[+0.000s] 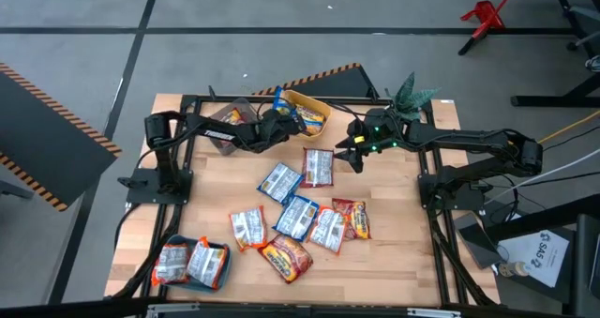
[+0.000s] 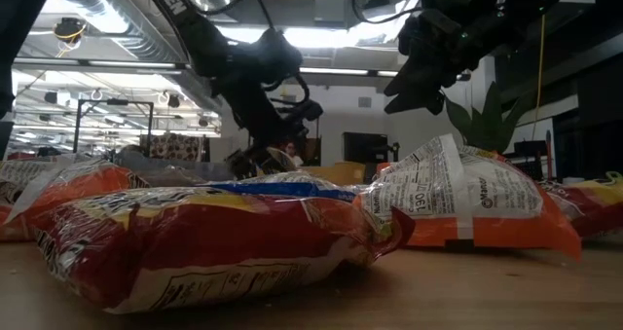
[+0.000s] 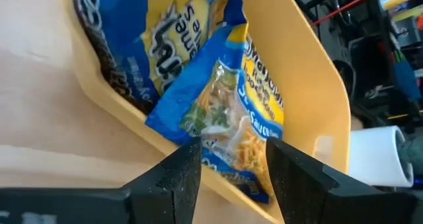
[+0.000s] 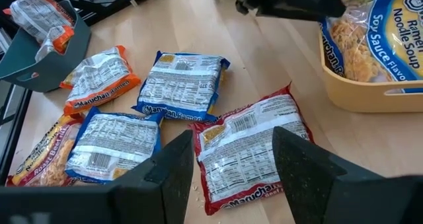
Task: Sort Maruchan noodles
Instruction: Put the blue noodle pack into the yellow bin
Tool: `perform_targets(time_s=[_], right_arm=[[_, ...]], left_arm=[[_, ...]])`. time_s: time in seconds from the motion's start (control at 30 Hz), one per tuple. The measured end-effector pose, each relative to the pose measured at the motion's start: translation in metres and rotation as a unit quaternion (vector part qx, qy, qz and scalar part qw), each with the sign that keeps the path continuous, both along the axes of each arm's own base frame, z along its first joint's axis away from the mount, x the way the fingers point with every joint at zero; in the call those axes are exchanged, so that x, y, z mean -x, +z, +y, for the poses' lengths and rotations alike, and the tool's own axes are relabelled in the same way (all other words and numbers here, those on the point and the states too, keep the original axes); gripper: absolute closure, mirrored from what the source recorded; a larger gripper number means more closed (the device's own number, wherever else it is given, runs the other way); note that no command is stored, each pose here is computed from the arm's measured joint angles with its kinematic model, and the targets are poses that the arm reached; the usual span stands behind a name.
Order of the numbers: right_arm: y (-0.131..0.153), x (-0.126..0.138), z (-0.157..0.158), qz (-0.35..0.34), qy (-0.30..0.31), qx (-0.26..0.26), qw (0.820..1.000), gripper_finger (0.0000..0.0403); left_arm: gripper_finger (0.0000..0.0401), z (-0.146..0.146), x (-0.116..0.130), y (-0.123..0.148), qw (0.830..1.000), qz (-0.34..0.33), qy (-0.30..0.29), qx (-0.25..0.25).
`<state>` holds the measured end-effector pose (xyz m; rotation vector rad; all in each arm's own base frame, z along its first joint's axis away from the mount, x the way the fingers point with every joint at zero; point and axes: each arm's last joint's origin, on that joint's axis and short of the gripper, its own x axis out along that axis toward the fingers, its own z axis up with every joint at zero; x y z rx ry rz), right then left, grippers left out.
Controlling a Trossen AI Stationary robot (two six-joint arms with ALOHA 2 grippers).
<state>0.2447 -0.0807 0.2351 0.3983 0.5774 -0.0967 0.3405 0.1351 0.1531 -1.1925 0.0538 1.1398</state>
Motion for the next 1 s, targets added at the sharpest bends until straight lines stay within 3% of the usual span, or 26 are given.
perform_targets(time_s=[0.2,0.33,0.47,0.6,0.77,1.0], right_arm=[[0.000,0.000,0.000,0.000,0.000,0.000,1.000,0.0212],[0.000,0.000,0.000,0.000,0.000,0.000,1.000,0.0212],[0.000,0.000,0.001,-0.002,0.008,-0.005,1.000,0.0212],[0.000,0.000,0.002,-0.005,0.024,-0.015,1.000,0.0212],[-0.004,-0.009,0.005,-0.008,0.015,0.005,1.000,0.0212],[-0.030,-0.046,0.031,-0.027,0.056,0.009,0.998,0.0212]], left_arm=[[0.0239,0.007,0.002,-0.002,1.000,-0.008,0.014,0.009],[0.0239,0.008,0.002,0.009,0.999,-0.028,-0.015,0.008],[0.0239,0.003,0.006,0.038,0.995,-0.041,-0.096,-0.005],[0.0239,-0.008,0.019,0.062,0.977,-0.021,-0.212,0.007],[0.0239,-0.037,0.045,0.078,0.949,0.065,-0.305,0.055],[0.0239,-0.085,0.067,0.093,0.927,0.156,-0.339,0.039]])
